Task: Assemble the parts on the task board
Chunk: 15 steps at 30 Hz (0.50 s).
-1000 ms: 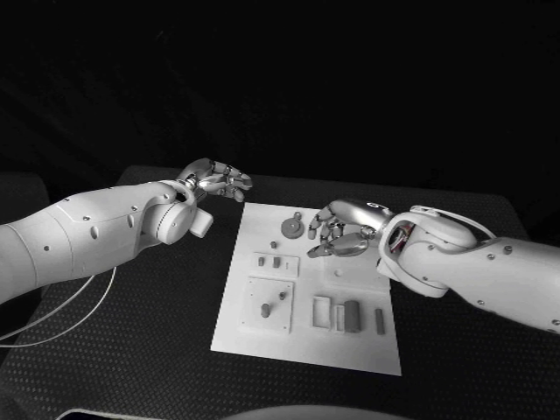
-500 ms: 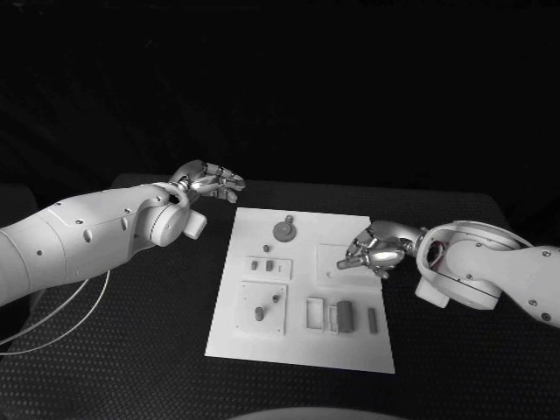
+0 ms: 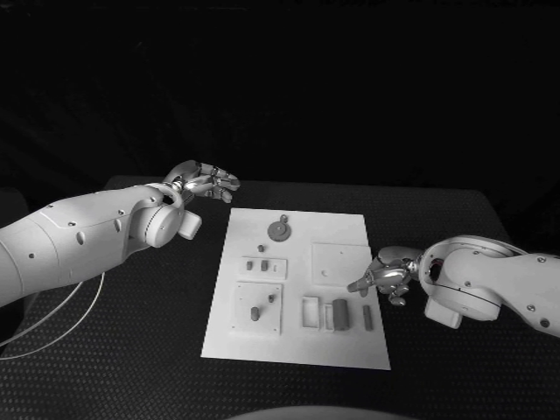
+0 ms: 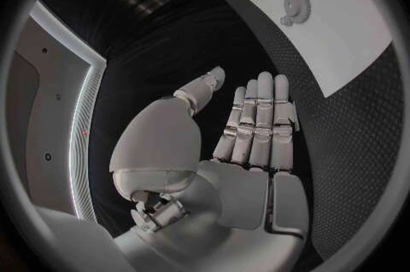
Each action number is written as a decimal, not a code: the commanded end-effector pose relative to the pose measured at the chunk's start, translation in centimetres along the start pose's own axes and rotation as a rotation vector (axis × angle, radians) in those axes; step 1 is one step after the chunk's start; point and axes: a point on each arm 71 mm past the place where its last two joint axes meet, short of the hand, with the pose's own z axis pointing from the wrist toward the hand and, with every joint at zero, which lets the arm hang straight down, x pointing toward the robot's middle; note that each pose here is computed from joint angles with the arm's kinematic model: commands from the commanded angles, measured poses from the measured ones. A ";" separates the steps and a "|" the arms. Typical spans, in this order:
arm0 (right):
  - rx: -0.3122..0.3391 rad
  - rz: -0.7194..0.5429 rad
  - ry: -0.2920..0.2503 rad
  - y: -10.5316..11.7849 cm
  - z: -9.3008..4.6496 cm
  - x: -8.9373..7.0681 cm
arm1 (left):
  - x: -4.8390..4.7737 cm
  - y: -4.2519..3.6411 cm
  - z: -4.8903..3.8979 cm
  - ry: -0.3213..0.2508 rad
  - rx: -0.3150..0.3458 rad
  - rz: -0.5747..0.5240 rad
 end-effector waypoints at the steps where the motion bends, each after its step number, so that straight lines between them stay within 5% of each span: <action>1: 0.052 0.021 0.028 -0.3 0.3 0.5 | 0.36 -0.24 -0.04 0.021 0.021 -0.011; 15: 0.064 -0.004 0.088 -0.5 2.1 3.7 | 0.69 -0.40 -0.20 0.061 0.040 -0.041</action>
